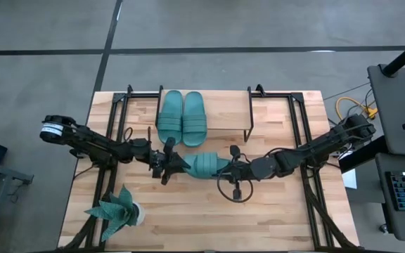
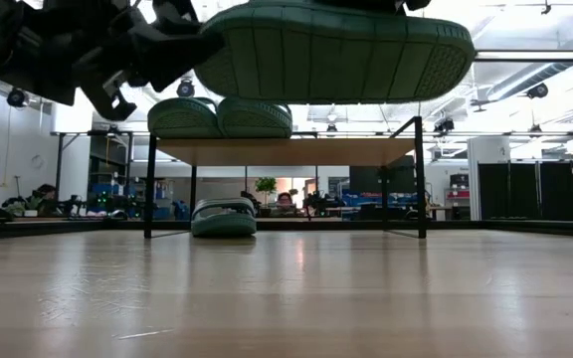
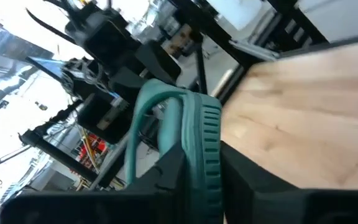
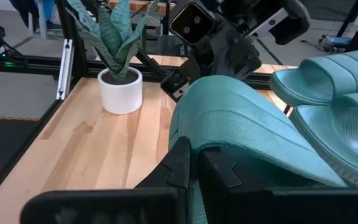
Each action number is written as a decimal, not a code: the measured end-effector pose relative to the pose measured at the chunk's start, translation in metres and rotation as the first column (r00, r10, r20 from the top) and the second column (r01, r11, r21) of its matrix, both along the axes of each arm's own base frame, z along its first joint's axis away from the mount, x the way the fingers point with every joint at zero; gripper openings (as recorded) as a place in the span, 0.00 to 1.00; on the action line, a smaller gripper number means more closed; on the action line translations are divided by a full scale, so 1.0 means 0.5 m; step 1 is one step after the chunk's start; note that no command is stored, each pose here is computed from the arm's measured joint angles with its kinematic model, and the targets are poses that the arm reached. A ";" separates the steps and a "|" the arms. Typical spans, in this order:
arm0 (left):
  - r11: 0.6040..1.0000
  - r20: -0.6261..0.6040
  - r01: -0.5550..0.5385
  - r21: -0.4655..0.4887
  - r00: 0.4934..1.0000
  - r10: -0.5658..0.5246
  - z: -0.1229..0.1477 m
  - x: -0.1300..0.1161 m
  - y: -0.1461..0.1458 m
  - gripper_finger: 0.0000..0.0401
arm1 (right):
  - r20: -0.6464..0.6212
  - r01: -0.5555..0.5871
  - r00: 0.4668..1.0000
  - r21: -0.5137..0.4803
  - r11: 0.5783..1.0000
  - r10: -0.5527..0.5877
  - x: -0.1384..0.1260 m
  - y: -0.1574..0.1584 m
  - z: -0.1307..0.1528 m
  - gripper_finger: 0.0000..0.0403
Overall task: Pick and place slides into the shelf
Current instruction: Put the blue slipper on the shelf
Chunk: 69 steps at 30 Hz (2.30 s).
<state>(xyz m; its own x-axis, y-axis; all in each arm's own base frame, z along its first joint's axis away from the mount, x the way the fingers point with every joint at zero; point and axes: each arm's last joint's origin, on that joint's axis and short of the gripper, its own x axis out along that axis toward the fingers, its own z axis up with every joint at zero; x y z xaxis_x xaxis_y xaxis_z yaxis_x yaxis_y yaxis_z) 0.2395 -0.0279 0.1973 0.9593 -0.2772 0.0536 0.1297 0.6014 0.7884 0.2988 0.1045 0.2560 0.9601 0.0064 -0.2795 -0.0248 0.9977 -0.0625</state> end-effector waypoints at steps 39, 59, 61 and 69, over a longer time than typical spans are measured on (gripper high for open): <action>0.965 0.045 0.261 0.020 0.964 -0.261 0.017 -0.053 -0.025 0.05 | 0.155 -0.042 0.975 -0.566 0.824 0.156 -0.203 0.145 0.122 0.17; 0.963 0.084 0.268 -0.015 0.960 -0.266 0.019 -0.099 -0.019 0.05 | 0.065 0.144 0.986 -0.800 0.583 -0.154 -0.177 0.288 -0.033 0.59; 0.964 0.086 0.267 -0.006 0.960 -0.265 0.019 -0.098 -0.019 0.05 | 0.073 0.163 0.982 -0.779 0.605 -0.171 -0.164 0.289 -0.030 0.61; 0.961 0.094 0.275 -0.002 0.957 -0.274 0.020 -0.099 -0.022 0.05 | 0.079 0.215 0.968 -0.744 0.632 -0.237 -0.125 0.256 -0.020 0.61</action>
<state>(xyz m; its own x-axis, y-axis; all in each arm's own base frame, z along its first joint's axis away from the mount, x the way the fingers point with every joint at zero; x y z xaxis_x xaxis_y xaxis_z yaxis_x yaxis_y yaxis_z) 0.1900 -0.0390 0.2074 0.8373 -0.5274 0.1440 0.2188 0.5646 0.7958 0.2364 0.2327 0.2460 0.8957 -0.4297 -0.1143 0.1831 0.5906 -0.7860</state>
